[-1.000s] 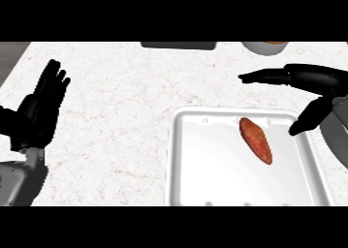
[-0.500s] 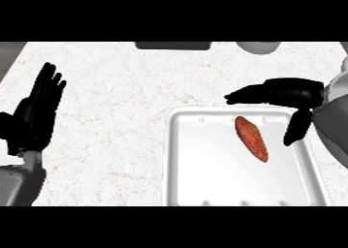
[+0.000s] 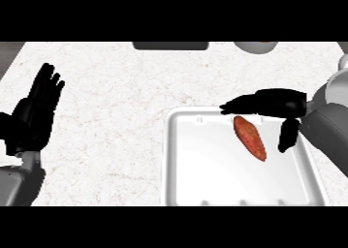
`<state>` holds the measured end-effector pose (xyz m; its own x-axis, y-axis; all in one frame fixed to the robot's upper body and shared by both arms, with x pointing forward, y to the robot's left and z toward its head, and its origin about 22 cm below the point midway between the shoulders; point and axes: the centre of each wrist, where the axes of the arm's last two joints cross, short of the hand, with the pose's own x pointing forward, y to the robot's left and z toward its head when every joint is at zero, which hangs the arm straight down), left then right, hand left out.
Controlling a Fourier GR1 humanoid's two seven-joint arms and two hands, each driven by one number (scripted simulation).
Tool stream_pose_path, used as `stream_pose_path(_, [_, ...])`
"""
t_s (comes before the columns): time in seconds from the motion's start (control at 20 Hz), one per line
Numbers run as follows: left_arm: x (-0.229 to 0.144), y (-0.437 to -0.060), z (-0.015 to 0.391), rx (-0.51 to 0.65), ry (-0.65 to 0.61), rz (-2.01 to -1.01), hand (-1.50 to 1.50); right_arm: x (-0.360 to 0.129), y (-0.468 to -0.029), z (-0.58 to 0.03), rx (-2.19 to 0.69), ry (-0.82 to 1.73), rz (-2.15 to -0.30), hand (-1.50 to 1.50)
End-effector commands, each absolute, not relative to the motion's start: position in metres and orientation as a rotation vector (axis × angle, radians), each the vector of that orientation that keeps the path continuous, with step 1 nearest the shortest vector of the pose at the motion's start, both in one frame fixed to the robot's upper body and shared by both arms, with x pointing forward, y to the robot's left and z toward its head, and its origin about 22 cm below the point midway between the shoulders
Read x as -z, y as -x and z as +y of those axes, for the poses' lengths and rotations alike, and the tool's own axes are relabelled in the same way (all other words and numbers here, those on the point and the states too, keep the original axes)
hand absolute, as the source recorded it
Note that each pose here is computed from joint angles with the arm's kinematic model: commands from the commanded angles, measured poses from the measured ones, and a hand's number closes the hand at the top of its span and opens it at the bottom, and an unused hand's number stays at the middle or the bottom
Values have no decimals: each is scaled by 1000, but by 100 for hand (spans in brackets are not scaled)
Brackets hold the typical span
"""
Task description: Pick the sweet potato from the tray and place it in the pot
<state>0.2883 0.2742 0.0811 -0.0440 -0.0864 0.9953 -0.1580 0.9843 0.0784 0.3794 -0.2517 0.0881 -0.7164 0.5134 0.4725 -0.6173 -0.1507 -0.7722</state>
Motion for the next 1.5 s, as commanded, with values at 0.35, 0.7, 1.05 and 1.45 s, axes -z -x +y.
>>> stream_pose_path(0.35, [-82, -297, 259, -63, -205, -1625, 0, -61, -380, -255, -1952, -216, -1326, -150])
stream_pose_path(0.7, [-69, -286, 290, -68, -190, -1610, 0, -45, -386, -260, -1948, -158, -1301, -150])
stream_pose_path(1.05, [-78, -282, 296, -59, -200, -1608, 0, -41, -385, -244, -2102, -223, -1340, 150])
stream_pose_path(1.45, [-85, -282, 282, -79, -175, -1615, 0, -8, -370, -258, -2099, -241, -1374, 150])
